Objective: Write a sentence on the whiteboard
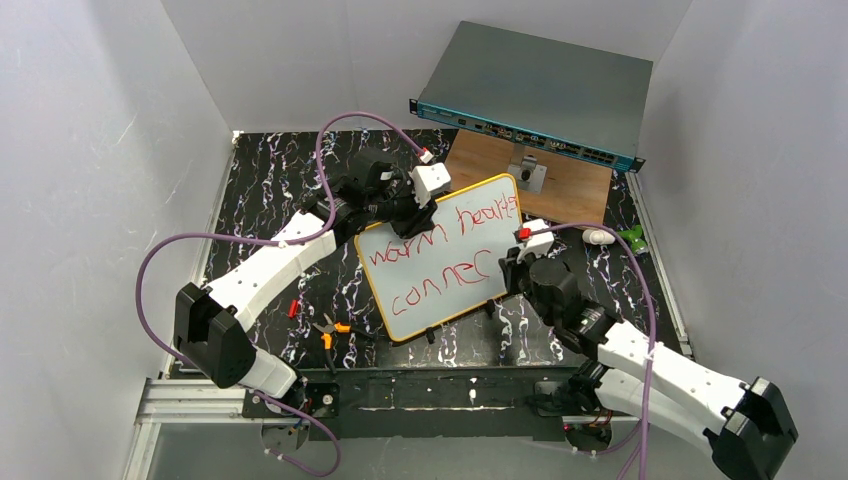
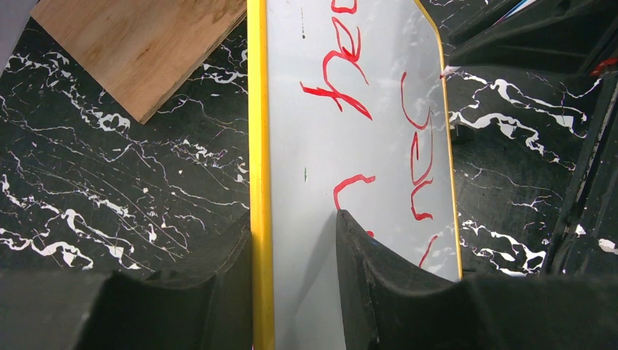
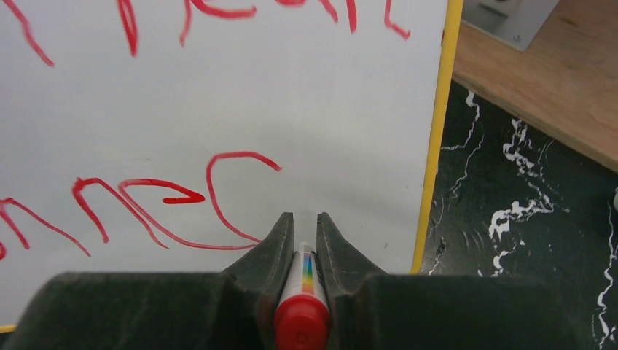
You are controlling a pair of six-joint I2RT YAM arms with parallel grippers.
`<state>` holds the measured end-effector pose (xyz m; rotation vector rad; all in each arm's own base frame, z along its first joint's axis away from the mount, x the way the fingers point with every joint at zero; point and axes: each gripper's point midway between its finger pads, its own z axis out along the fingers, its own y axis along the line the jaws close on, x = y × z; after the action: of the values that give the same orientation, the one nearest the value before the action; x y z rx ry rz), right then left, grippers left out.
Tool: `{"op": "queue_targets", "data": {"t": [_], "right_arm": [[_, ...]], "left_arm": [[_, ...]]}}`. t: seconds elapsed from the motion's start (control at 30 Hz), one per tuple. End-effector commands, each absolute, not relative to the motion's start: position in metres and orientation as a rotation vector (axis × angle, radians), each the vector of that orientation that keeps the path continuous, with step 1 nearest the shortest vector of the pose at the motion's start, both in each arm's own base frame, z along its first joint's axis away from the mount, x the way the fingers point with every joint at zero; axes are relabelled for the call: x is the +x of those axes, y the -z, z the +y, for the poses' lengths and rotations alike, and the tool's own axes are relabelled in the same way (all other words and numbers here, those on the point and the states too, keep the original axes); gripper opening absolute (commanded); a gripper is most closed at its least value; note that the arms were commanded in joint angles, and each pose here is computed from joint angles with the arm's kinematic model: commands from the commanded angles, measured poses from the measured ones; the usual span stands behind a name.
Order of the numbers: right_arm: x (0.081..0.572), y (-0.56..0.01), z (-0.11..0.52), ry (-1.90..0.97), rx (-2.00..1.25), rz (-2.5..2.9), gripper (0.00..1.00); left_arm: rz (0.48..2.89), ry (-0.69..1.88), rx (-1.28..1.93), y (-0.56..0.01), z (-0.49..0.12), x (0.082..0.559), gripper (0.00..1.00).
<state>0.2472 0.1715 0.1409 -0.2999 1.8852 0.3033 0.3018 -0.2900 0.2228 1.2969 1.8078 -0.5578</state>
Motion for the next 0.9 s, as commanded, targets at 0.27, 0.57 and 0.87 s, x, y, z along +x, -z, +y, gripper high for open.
{"op": "queue_targets", "data": {"t": [0.27, 0.57, 0.87], "right_arm": [[0.25, -0.207, 0.175, -0.34, -0.342, 1.736, 0.01], [0.263, -0.206, 0.186, -0.357, -0.303, 1.734, 0.01], [0.272, -0.195, 0.186, -0.354, -0.266, 1.762, 0.01]], "left_arm": [[1.889, 0.518, 1.47, -0.179, -0.276, 0.276, 0.0], [1.879, 0.524, 1.469, -0.183, -0.28, 0.277, 0.0], [1.876, 0.508, 1.47, -0.181, -0.277, 0.277, 0.0]]}}
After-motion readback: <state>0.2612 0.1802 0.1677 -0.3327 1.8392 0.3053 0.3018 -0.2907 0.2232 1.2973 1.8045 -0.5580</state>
